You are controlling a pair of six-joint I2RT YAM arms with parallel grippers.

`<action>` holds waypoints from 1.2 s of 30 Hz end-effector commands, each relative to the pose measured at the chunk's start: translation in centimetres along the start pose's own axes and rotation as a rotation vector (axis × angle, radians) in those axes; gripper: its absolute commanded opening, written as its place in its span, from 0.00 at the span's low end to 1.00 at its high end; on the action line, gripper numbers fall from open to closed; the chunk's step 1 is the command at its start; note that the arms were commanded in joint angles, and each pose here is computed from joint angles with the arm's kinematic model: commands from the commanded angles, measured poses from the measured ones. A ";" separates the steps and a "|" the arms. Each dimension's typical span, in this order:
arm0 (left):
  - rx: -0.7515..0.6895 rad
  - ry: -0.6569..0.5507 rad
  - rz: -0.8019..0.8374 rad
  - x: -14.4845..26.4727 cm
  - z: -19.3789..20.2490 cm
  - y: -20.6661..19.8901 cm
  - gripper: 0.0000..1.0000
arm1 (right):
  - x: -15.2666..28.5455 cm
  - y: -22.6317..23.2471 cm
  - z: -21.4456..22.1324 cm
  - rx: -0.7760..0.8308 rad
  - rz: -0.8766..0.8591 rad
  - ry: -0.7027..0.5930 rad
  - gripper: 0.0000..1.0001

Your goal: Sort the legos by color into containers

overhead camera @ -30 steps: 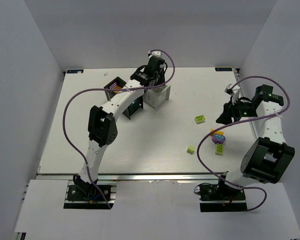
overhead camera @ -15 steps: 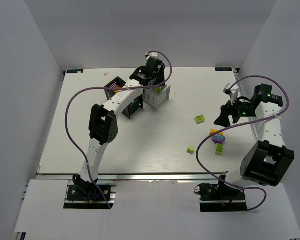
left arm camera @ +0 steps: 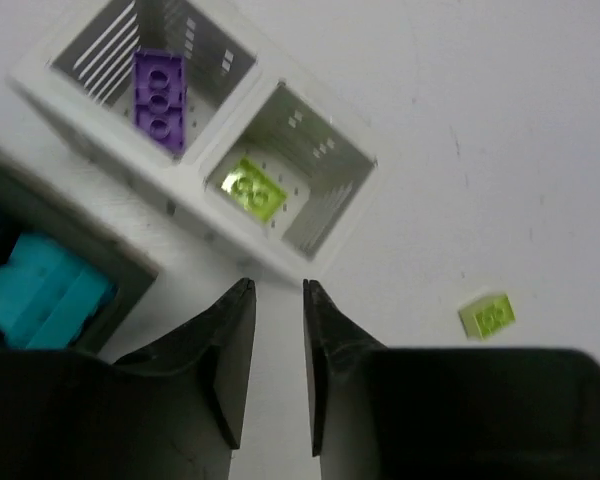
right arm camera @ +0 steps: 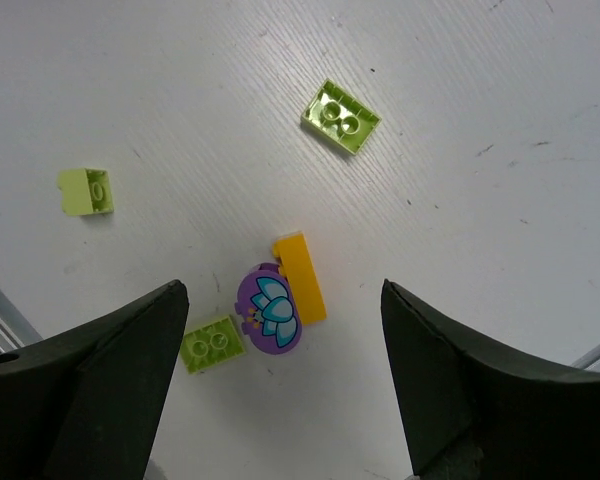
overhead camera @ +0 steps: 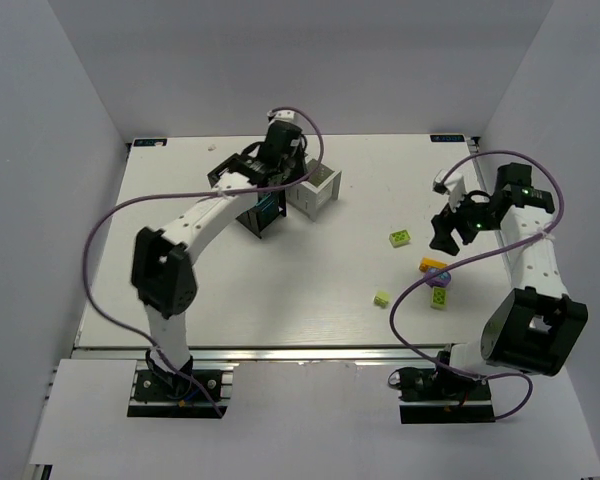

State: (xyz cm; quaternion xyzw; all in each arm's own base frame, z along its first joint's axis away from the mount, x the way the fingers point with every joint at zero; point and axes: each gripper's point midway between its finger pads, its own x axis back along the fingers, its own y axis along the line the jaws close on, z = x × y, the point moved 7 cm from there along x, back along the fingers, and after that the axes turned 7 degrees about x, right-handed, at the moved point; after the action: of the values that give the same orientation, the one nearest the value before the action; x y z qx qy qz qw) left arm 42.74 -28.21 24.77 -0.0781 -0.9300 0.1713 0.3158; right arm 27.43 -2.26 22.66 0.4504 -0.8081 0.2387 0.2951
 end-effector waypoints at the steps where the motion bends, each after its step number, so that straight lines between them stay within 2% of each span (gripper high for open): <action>1: 0.100 -0.123 0.155 8.2 -3.1 -0.7 0.35 | -1.3 -0.5 0.8 -0.004 0.026 0.139 0.82; 3: 0.131 -0.120 0.167 10.5 -1.7 0.7 0.35 | -2.1 -0.1 1.9 -0.035 0.036 0.216 0.80; 6: 0.160 -0.105 0.161 12.7 -0.4 2.2 0.61 | -3.9 0.6 2.8 -0.015 0.047 0.304 0.81; 7: 0.166 -0.098 0.154 13.9 0.5 3.2 0.73 | -4.7 0.9 2.7 -0.001 0.036 0.326 0.81; 9: 0.188 -0.088 0.137 15.1 1.6 4.3 0.80 | -5.5 0.5 2.7 -0.021 0.067 0.359 0.79; 15: 0.278 -0.082 0.107 18.6 6.0 8.5 0.84 | -7.4 -1.4 3.4 -0.090 0.108 0.444 0.75; 20: 0.369 -0.076 0.104 19.7 9.1 10.7 0.84 | -9.2 -1.5 3.8 -0.054 0.065 0.491 0.73; 30: 0.411 -0.083 0.084 20.4 10.1 11.8 0.85 | -10.6 -0.3 6.1 -0.037 -0.070 0.580 0.64; 36: 0.425 -0.086 0.077 20.5 10.4 12.1 0.85 | -10.8 -0.2 6.8 -0.024 -0.087 0.612 0.61</action>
State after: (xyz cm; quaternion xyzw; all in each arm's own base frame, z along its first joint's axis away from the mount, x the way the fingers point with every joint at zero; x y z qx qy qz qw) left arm 20.85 -15.00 23.78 -0.0433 -0.8821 0.3682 0.2906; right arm 30.23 -0.27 9.96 0.3838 -0.6740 0.3264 0.5403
